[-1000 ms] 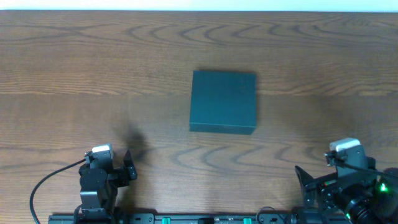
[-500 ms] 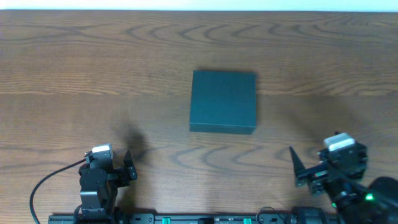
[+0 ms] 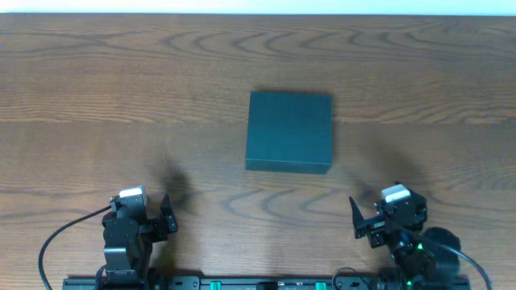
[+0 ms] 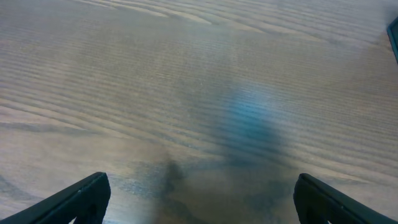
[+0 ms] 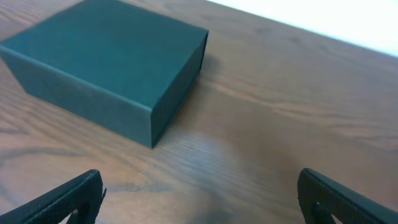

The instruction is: Pack container

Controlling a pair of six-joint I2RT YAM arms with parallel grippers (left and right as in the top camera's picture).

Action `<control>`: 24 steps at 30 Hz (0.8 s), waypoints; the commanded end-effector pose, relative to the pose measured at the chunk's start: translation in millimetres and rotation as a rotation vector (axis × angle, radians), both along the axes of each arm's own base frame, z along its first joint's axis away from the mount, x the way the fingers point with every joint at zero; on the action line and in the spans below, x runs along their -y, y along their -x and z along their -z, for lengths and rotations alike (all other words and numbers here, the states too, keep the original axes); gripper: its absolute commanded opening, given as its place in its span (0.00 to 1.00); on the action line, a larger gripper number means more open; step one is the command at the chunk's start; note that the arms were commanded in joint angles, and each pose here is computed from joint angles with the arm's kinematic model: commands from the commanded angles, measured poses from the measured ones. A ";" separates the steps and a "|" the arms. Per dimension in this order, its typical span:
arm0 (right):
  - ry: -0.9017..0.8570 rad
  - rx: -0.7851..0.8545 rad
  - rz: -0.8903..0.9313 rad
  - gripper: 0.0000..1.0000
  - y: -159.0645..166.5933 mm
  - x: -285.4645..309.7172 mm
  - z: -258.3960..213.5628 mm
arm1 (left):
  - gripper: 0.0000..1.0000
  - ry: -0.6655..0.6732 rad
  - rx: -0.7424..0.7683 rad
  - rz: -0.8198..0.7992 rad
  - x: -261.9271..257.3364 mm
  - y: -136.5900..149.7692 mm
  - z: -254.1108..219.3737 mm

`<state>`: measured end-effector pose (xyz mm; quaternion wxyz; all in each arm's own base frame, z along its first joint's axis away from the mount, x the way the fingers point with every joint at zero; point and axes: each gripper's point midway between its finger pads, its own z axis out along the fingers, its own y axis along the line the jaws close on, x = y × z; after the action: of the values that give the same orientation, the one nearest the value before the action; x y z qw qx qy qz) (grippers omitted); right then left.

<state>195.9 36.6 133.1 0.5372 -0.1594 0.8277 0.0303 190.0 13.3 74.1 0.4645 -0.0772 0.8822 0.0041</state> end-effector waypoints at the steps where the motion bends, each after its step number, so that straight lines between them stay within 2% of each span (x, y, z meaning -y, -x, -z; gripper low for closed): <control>1: -0.033 -0.023 0.013 0.99 -4.0 0.0 17.5 | 0.95 -0.009 -0.009 0.010 0.4 0.7 4.1; 4: -0.037 -0.070 0.018 0.99 -3.7 0.3 38.5 | 0.95 -0.009 -0.008 0.010 0.4 0.6 4.0; 24: -0.036 -0.072 0.023 0.99 -3.7 1.1 38.5 | 0.95 -0.009 -0.008 0.010 0.4 0.6 4.0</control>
<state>199.4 36.0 94.7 0.5087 -0.1455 0.8475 0.0421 190.1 13.3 74.2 0.4647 -0.0772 0.8821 0.0041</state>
